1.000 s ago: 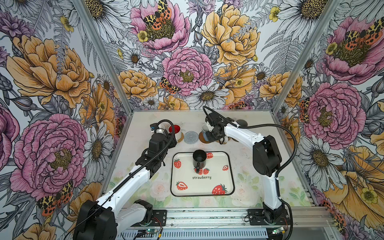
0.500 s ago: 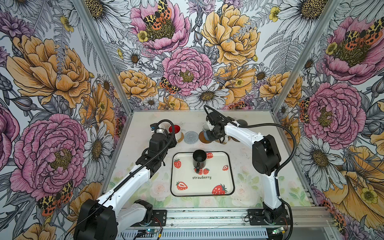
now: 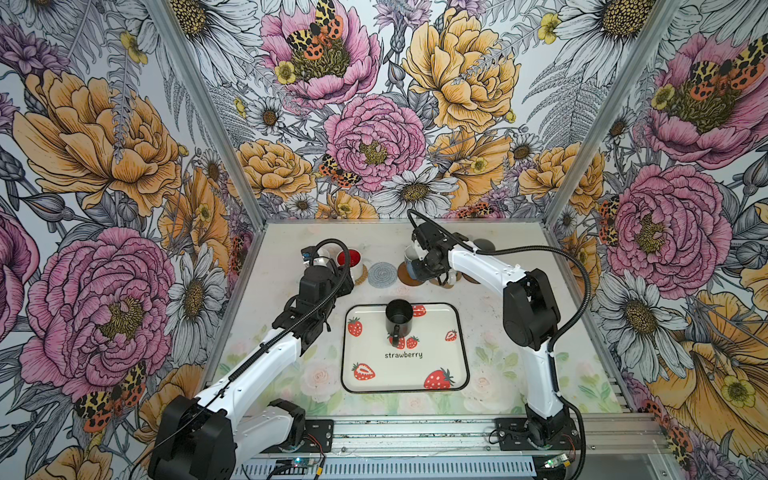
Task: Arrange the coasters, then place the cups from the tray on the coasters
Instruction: 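Lower the blue-handled mug onto the brown coaster with the right gripper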
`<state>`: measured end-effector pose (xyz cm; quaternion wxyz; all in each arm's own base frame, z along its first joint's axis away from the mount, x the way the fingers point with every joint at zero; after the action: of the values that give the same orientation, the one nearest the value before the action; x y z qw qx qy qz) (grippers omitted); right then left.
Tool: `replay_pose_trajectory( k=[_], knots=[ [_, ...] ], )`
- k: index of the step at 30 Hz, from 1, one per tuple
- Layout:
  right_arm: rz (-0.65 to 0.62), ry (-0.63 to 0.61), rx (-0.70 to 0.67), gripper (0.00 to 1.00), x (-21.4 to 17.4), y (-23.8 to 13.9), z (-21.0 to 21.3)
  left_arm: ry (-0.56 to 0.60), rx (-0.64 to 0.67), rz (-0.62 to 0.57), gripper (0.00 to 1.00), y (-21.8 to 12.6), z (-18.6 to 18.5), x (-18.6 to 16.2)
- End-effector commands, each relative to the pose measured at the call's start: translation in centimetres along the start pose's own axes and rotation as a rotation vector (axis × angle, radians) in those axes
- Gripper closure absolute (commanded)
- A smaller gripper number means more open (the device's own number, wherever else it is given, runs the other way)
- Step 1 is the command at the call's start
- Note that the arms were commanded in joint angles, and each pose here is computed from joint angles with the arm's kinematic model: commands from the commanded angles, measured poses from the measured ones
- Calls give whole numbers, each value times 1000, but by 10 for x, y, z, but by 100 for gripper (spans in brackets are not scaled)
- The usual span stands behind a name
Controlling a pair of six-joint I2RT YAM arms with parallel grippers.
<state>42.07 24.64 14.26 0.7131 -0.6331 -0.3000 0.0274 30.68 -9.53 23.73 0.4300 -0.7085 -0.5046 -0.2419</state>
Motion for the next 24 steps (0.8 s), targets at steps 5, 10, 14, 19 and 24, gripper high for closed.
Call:
replay_pose_trajectory(
  k=[5,10,14,19,24],
  knots=[
    [-58,29,24,100,15,-2,1,10,-37,-35,39,0,-10,15],
    [-52,31,28,95,12,-2,1,12,-63,-17,39,-1,-13,13],
    [-50,30,27,89,10,-3,2,10,-65,-14,39,-1,-13,13],
    [-43,29,24,83,8,-1,2,10,-65,-15,39,-1,-13,13],
    [-40,34,25,82,7,-1,2,11,-61,-17,39,-2,-12,13]
  ],
)
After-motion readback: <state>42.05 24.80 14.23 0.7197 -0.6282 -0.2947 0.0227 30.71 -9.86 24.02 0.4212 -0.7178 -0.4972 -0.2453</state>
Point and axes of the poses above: each gripper's point midway between its finger pads, its own y axis out along the fingers, its own z axis along the line the jaws close on, x = y × z, the point moved 6 cm from there along -y, back along the fingers, and after that the axes turned 6 degrees about -y, right-handed, at the moved point
